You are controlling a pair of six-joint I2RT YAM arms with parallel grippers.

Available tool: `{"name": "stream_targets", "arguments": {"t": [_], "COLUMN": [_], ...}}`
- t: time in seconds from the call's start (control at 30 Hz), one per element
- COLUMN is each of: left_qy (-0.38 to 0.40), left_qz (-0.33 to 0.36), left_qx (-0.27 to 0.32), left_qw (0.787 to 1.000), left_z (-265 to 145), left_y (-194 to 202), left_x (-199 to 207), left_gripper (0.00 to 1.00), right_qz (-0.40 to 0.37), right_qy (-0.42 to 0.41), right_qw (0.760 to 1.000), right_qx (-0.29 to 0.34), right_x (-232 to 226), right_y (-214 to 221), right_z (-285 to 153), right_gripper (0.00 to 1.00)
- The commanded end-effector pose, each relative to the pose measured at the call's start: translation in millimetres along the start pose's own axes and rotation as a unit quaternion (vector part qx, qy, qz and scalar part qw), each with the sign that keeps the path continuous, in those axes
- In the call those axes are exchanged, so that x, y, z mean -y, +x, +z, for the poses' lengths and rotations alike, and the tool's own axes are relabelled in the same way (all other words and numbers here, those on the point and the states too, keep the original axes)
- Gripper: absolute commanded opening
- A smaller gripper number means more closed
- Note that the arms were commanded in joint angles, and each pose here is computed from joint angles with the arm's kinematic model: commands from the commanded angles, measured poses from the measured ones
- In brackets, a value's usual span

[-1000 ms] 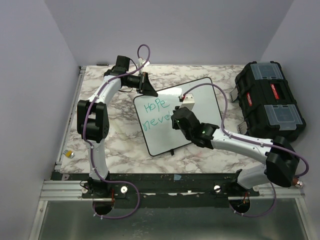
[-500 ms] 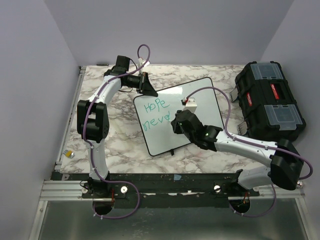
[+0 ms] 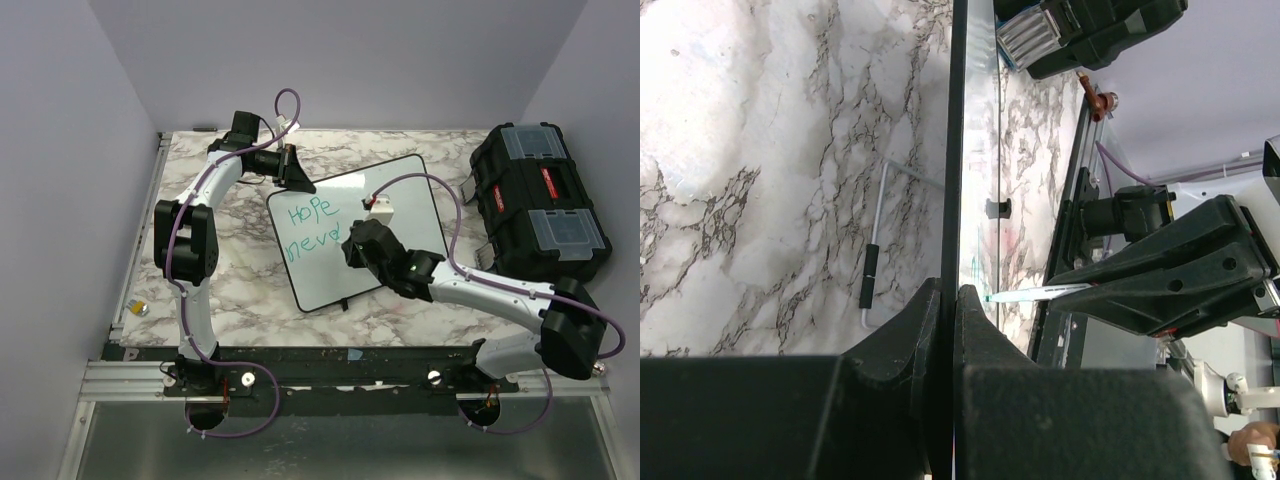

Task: Write a sentence on the whiteboard

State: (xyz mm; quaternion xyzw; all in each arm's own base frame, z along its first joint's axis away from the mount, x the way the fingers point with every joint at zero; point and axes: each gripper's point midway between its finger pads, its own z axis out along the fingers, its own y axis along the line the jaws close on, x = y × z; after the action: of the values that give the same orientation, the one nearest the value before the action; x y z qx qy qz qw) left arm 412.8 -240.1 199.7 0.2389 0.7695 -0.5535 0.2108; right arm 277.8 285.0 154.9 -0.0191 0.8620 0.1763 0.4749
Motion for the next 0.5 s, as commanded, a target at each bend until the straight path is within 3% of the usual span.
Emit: {"name": "stream_targets", "arguments": {"t": [0.0, 0.47], "left_qy": [-0.036, -0.035], "left_qz": [0.071, 0.070], "left_qx": [0.019, 0.019], "left_qw": [0.997, 0.997], "left_z": [-6.2, -6.0], "left_y": [-18.3, -18.8], "left_x": [-1.1, -1.1], "left_gripper": [0.00, 0.00], "right_qz": [-0.026, -0.049], "right_qy": [0.049, 0.070], "right_qw": [0.998, 0.996], "right_qx": [-0.007, 0.015], "right_x": [17.1, 14.2], "right_y": [2.6, -14.9], "right_z": [5.2, 14.0], "right_gripper": [0.01, 0.01]}}
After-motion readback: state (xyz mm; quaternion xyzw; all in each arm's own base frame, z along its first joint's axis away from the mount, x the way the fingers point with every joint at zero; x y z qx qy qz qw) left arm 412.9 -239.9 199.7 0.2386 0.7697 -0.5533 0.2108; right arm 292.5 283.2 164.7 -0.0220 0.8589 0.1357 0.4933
